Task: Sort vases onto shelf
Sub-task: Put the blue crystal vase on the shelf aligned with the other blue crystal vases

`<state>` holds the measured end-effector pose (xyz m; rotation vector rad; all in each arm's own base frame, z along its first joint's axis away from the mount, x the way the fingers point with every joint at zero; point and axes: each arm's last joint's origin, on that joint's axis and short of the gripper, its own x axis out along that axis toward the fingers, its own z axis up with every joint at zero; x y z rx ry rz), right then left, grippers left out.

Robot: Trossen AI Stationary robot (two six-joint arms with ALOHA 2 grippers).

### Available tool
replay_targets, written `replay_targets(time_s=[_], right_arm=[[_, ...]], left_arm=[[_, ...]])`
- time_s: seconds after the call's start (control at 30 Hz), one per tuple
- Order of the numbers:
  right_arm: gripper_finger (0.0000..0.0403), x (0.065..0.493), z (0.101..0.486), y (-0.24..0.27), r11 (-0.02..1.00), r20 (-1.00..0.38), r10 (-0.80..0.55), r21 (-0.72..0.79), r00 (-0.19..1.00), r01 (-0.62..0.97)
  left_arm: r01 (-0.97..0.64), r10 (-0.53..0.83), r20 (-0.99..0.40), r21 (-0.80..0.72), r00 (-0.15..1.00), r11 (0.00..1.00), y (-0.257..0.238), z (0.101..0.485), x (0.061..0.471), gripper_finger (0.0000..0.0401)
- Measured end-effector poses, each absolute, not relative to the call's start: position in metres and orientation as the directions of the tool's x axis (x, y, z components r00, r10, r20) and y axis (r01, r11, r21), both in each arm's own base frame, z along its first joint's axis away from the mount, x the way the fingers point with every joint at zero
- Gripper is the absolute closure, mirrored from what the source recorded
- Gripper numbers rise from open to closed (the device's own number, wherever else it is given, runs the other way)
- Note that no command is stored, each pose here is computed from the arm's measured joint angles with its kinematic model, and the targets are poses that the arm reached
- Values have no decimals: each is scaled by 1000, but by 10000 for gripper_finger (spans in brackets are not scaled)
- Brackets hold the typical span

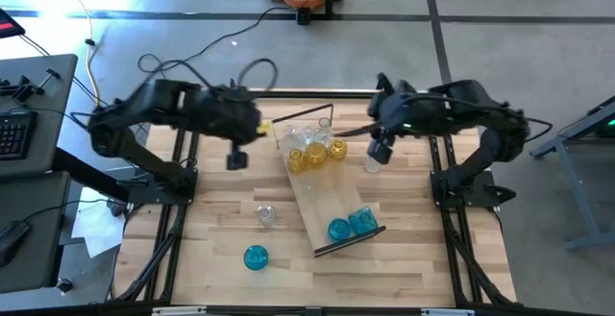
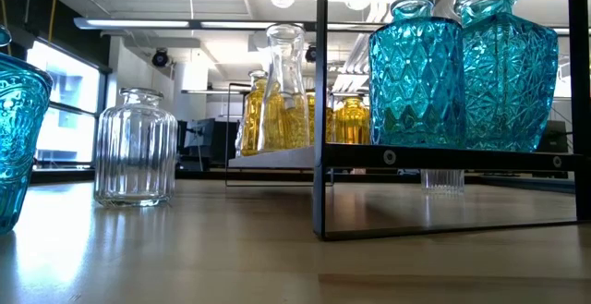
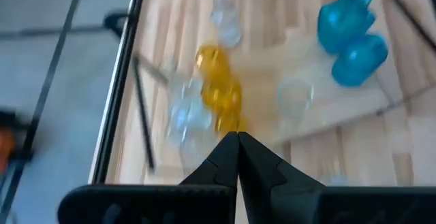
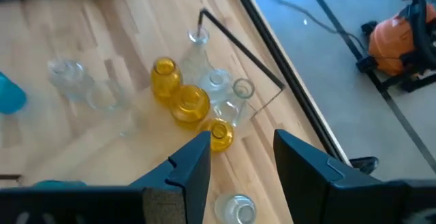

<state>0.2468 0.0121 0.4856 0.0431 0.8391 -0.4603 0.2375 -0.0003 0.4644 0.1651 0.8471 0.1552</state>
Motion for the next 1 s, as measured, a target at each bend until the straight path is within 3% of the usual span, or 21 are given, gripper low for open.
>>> replay_targets(time_s=[0.27,0.7,1.0], right_arm=[[258,278,464,-23,878,-789,-396,-177,469,444],[258,288,447,-89,751,-846,-393,-70,360,656],[258,298,428,-121,702,-895,-313,7,317,712]], left_arm=[[-191,326,-770,264,549,945,7,473,181,401],[-277,384,-673,266,632,923,10,471,86,401],[-375,391,-586,157,710,914,11,445,13,401]])
